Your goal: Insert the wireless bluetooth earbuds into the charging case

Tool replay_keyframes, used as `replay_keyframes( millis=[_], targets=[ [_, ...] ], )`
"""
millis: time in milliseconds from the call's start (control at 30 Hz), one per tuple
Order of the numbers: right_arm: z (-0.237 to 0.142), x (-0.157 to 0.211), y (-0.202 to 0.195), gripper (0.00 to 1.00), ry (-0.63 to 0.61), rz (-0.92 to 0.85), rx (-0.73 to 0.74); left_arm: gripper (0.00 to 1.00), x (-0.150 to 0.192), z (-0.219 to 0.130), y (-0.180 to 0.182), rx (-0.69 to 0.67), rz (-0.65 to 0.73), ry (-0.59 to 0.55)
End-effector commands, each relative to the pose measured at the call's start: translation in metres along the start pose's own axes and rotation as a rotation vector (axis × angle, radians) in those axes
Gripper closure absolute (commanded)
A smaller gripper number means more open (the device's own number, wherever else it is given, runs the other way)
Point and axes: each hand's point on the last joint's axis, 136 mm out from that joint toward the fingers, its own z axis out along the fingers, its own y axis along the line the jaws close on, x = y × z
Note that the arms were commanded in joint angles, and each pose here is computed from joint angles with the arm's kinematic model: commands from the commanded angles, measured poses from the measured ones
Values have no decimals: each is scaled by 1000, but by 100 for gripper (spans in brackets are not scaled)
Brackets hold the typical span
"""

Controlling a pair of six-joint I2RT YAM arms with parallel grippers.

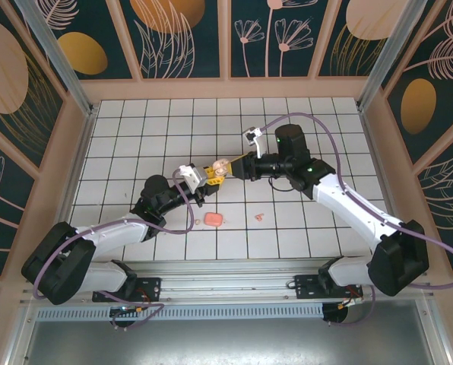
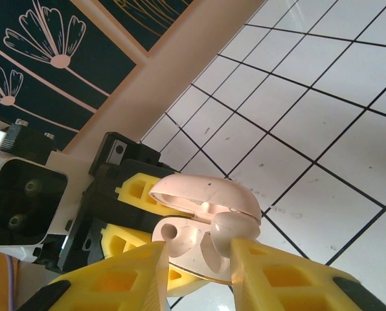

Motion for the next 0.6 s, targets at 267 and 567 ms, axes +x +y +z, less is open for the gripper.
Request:
replay_keyframes(
  millis=[267, 567],
  targets=[
    [2, -15, 8, 70, -10, -78, -49, 96, -25, -1, -6, 41, 46, -57],
    [2, -10, 0, 71, 12, -73, -30, 96, -32, -2, -9, 58, 56, -66]
  ],
)
